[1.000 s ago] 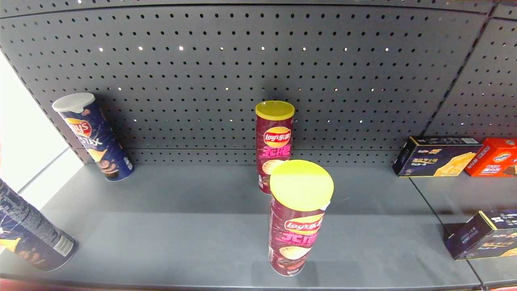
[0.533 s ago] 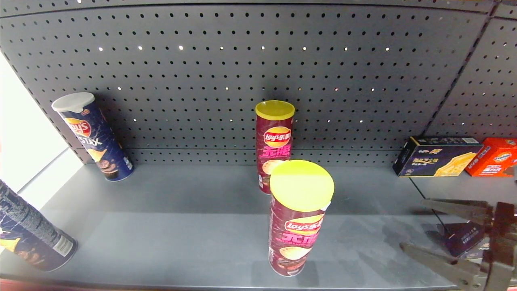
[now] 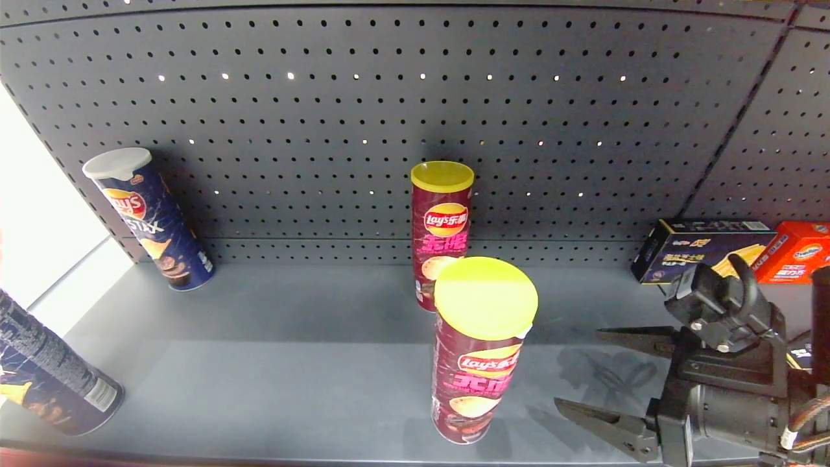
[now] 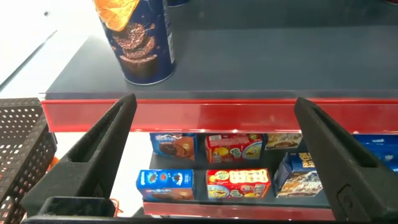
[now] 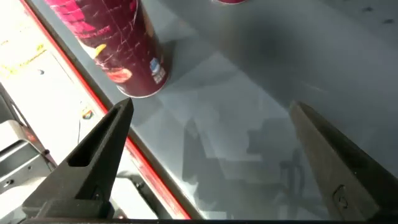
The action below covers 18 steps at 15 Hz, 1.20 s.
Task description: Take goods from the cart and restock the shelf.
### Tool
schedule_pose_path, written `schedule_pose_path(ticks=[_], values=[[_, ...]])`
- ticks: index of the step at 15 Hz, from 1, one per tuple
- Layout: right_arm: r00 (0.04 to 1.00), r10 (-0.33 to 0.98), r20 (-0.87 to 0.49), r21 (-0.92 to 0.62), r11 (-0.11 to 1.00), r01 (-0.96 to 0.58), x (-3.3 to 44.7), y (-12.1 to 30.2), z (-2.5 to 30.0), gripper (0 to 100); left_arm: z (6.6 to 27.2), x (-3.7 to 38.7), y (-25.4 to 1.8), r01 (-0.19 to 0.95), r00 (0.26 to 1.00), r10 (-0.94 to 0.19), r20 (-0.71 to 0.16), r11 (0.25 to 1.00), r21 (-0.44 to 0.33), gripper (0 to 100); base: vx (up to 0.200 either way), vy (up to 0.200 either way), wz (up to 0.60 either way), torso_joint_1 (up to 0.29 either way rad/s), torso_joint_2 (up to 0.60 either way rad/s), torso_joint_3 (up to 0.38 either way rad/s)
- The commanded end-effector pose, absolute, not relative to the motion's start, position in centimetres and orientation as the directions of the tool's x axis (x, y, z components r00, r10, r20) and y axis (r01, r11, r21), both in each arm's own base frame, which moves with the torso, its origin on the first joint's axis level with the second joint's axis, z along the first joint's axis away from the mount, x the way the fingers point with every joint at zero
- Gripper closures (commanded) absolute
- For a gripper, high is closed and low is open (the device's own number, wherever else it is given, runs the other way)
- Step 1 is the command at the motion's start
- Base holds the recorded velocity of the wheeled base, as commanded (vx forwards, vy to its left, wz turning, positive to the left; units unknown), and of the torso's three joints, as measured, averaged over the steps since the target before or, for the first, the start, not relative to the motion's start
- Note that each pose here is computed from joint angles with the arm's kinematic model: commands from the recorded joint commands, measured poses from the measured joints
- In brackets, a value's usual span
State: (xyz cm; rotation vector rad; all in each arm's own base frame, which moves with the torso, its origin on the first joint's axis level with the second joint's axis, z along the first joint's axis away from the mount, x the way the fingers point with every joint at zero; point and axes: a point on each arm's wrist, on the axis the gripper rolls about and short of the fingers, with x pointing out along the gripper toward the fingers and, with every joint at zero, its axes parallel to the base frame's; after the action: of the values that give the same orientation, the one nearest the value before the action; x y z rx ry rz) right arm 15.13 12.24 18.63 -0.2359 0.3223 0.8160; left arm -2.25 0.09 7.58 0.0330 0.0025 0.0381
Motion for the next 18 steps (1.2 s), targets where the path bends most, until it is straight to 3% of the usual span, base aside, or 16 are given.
schedule_pose_path(ticks=[1,18], values=[[0.613,0.679,-0.404,-0.075,0.643,-0.762,16.1,13.6,18.1,0,7.6,-2.2,0.1,-0.038,0.999,0.038,-0.006,0.999,0.034,0,0.000,0.000,0.00,0.000,0.00,0.000],[0.588,0.678,-0.442,-0.075,0.625,-0.777,18.1,16.3,17.4,0,7.6,-2.2,0.1,-0.040,0.999,0.040,-0.006,0.999,0.032,0,0.000,0.000,0.00,0.000,0.00,0.000]])
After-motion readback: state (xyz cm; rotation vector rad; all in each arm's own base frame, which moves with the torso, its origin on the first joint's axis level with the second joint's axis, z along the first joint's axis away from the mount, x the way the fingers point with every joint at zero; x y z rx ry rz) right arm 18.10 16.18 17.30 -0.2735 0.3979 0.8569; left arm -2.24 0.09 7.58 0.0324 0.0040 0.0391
